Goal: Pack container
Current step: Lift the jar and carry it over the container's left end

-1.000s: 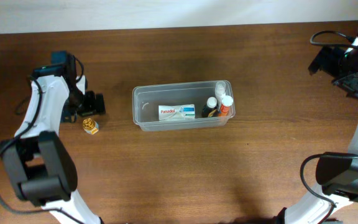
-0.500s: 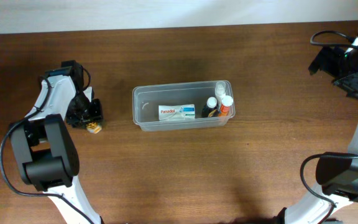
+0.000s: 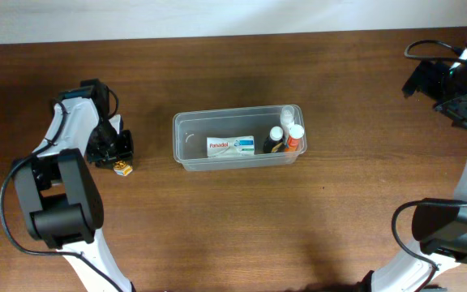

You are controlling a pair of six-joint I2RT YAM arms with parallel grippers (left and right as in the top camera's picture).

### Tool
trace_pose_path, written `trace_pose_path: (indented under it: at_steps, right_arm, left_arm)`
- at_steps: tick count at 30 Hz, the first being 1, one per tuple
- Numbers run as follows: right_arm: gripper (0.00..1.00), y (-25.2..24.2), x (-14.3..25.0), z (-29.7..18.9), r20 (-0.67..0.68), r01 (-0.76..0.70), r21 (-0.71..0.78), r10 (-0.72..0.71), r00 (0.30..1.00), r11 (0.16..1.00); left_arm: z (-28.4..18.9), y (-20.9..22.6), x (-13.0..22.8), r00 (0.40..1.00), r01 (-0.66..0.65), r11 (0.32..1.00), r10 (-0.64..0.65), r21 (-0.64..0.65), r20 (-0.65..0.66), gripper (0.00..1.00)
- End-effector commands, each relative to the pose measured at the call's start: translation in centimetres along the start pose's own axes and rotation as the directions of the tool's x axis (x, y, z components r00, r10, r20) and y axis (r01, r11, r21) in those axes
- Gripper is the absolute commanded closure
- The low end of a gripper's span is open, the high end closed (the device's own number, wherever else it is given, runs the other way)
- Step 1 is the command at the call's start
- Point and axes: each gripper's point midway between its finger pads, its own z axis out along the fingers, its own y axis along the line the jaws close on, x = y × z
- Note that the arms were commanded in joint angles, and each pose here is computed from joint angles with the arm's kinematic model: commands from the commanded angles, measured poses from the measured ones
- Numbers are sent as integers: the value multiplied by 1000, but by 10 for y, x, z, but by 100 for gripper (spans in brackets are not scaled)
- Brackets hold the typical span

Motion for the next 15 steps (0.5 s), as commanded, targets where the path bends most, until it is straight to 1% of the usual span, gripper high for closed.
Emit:
trace_pose_path:
  at_steps: [1, 6, 11, 13, 15]
  right_arm:
    - [2, -2, -1, 0, 6, -10, 8, 10, 1000, 1000]
    - [2, -2, -1, 0, 5, -10, 8, 10, 1000, 1000]
    - [2, -2, -1, 0, 5, -10, 8, 10, 1000, 1000]
    - [2, -2, -1, 0, 6, -10, 8, 10, 1000, 1000]
    - [2, -2, -1, 0, 6, -10, 8, 10, 1000, 1000]
  left_arm:
    - [-18, -4, -14, 999, -2, 1000, 1, 20, 36, 63]
    - [-49, -11, -16, 999, -11, 999, 9, 46, 43, 63]
    - [-84, -29, -18, 995, -70, 997, 67, 41, 78, 62]
    - [-98, -42, -20, 989, -114, 993, 109, 42, 104, 62]
    - [-113, -64, -21, 971, -205, 976, 193, 69, 141, 62]
